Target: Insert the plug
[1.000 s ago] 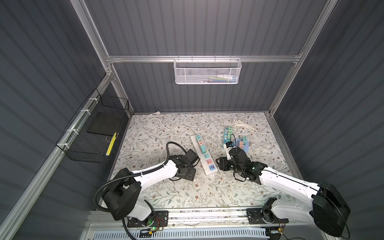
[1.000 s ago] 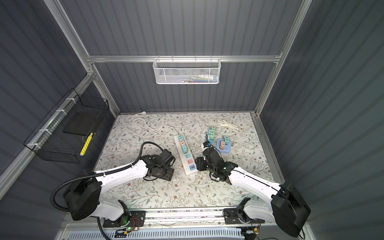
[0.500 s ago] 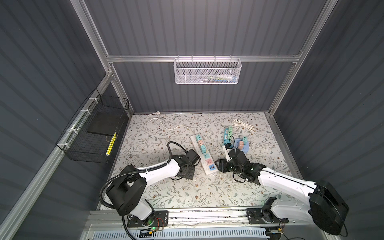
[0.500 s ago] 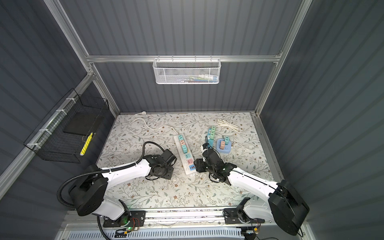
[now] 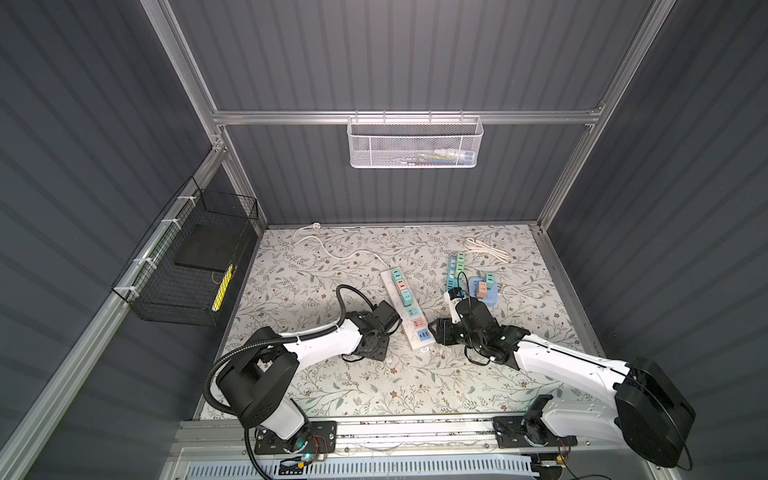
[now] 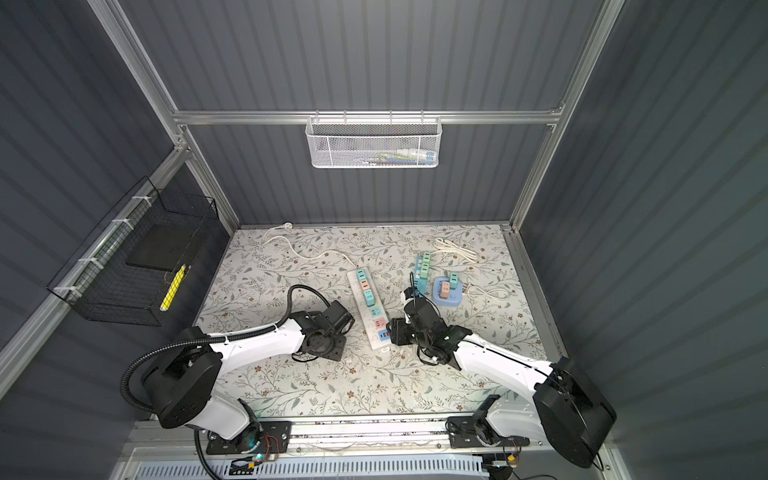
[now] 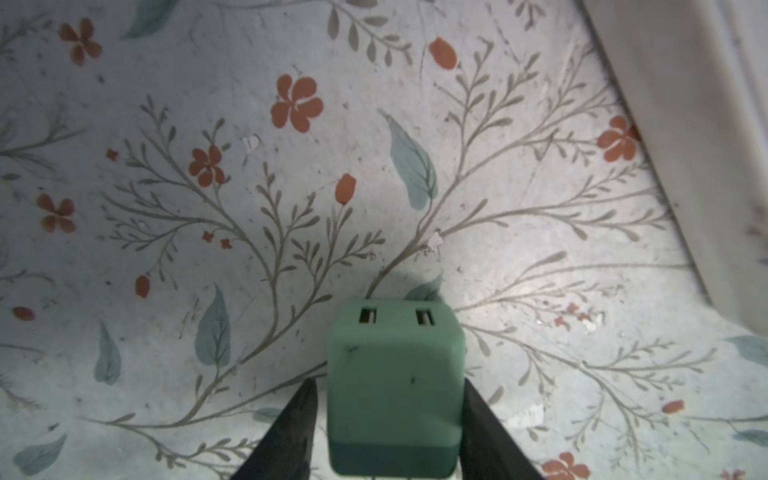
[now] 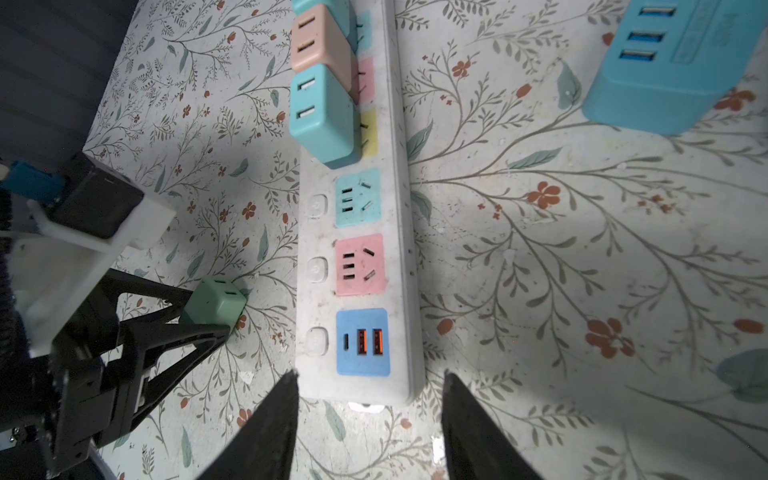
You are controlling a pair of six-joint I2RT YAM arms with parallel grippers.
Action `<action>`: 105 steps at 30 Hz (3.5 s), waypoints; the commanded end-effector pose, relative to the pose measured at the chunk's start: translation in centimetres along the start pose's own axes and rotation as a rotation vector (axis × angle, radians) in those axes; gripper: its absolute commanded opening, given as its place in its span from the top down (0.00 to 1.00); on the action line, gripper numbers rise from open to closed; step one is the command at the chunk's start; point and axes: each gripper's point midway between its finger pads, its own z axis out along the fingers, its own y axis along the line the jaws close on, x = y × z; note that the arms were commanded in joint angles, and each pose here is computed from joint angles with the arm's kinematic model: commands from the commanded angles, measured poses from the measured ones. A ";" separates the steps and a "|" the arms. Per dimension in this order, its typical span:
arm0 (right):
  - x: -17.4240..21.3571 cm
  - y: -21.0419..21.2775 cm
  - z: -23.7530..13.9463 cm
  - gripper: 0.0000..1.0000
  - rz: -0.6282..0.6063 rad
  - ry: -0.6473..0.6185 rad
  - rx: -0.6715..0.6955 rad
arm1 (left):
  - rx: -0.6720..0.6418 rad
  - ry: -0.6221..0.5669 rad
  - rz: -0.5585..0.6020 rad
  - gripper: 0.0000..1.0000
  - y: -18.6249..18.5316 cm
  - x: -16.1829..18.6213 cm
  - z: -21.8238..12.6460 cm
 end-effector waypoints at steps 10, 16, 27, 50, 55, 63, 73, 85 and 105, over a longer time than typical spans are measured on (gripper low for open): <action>0.1 0.1 0.0 0.42 0.005 0.009 0.000 | -0.030 0.037 0.051 0.60 0.4 1.1 1.8; -0.7 1.1 -0.7 0.45 0.017 -0.006 -0.039 | 0.053 -0.105 0.122 0.83 -1.8 -1.1 -0.3; -3.5 6.4 -4.9 0.54 0.002 -0.055 -0.279 | 0.424 -0.896 0.282 1.00 -8.7 -6.8 -11.8; -1.9 11.5 -1.4 0.55 0.032 0.116 -0.476 | 0.432 -0.849 0.389 1.00 -10.1 -6.6 -12.1; -1.9 12.7 -1.0 0.65 0.025 0.129 -0.495 | 0.416 -0.848 0.382 1.00 -9.8 -6.7 -12.1; -2.6 12.0 -1.8 0.74 -0.006 0.043 -0.451 | 0.385 -0.853 0.301 0.44 -8.3 -6.7 -12.7; -4.0 6.4 -1.0 0.77 -0.228 -0.227 -0.071 | 0.018 -0.918 -0.336 0.15 4.5 -4.9 -11.8; -5.1 5.0 3.2 0.77 -0.373 -0.256 0.104 | -0.167 -0.877 -0.642 0.01 10.5 -0.5 -9.7; -6.1 4.6 6.6 0.78 -0.363 -0.304 0.166 | -0.149 -0.892 -0.617 0.00 10.1 -0.9 -9.8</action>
